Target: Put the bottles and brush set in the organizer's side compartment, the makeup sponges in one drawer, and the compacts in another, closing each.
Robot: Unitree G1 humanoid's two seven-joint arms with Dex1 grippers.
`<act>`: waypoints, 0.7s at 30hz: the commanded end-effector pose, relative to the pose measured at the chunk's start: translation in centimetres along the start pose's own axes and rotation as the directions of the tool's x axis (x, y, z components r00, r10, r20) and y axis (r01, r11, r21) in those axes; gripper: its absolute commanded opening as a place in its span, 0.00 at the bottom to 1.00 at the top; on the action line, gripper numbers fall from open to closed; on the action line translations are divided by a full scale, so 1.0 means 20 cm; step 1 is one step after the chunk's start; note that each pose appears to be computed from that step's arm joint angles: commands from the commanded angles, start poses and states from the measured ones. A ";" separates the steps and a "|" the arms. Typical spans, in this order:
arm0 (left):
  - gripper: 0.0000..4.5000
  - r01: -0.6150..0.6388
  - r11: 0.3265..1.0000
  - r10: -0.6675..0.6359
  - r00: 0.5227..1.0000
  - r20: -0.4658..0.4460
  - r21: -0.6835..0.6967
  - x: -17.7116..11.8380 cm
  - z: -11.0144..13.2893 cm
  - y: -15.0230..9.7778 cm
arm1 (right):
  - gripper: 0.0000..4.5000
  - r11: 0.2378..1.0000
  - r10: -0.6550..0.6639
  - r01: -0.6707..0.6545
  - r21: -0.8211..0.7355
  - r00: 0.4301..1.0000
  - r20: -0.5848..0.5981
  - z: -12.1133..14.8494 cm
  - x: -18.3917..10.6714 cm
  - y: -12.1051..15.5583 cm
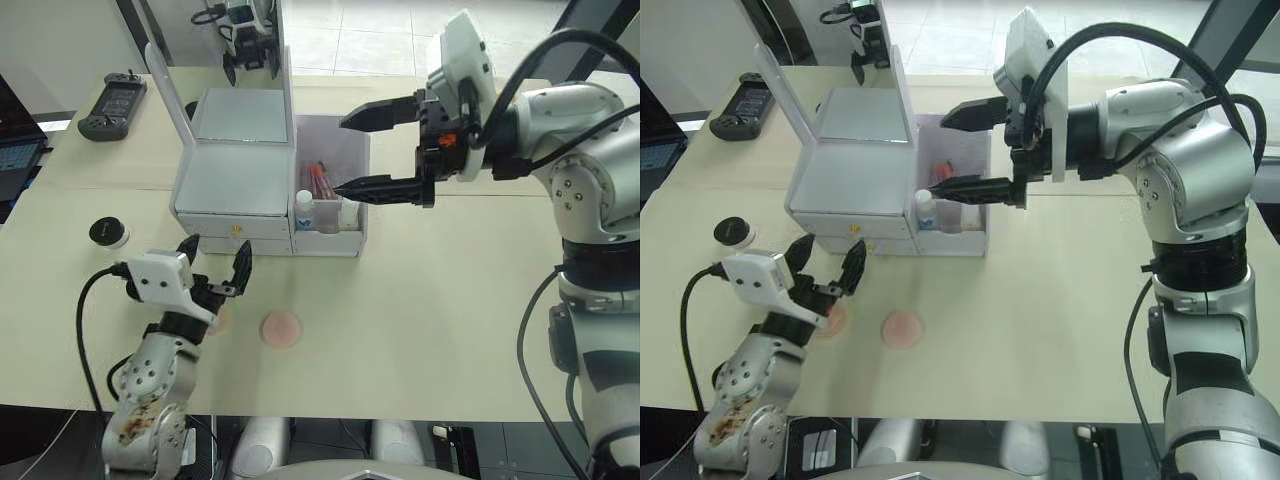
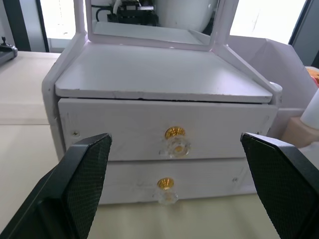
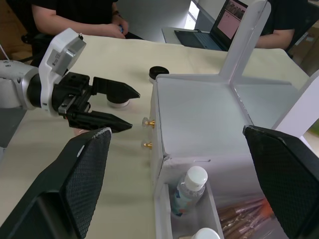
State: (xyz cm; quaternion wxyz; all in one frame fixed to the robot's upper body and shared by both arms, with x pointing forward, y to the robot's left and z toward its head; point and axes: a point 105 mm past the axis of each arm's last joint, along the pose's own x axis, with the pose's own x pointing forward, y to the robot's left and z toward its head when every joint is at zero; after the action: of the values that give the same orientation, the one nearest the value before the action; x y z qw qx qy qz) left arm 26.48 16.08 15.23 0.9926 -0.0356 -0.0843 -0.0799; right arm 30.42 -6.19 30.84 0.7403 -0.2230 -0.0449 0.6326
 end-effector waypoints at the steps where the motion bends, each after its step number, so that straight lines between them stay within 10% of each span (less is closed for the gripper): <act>1: 0.95 -0.044 0.999 0.043 0.998 0.036 0.029 0.02 0.01 0.00 | 1.00 0.999 -0.031 0.031 -0.037 0.999 -0.004 0.04 -0.03 -0.03; 5: 0.73 -0.041 0.999 0.040 0.999 0.031 0.028 0.06 -0.02 -0.03 | 1.00 0.998 -0.048 0.048 -0.045 0.999 -0.011 0.03 -0.04 -0.04; 12: 0.73 -0.055 0.998 0.053 0.998 0.044 0.040 0.09 -0.02 -0.02 | 1.00 0.996 -0.063 0.062 -0.057 0.998 -0.026 0.02 -0.06 -0.04; 21: 0.21 -0.050 0.998 0.048 0.997 0.055 0.039 0.09 -0.03 -0.04 | 1.00 0.994 -0.080 0.078 -0.073 0.997 -0.022 0.03 -0.07 -0.04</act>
State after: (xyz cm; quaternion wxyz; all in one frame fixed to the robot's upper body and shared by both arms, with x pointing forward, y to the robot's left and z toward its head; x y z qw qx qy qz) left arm 28.47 15.33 14.11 0.9947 -0.0218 -0.0877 -0.0484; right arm 31.36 -7.25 30.59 0.7598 -0.2378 -0.0328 0.6043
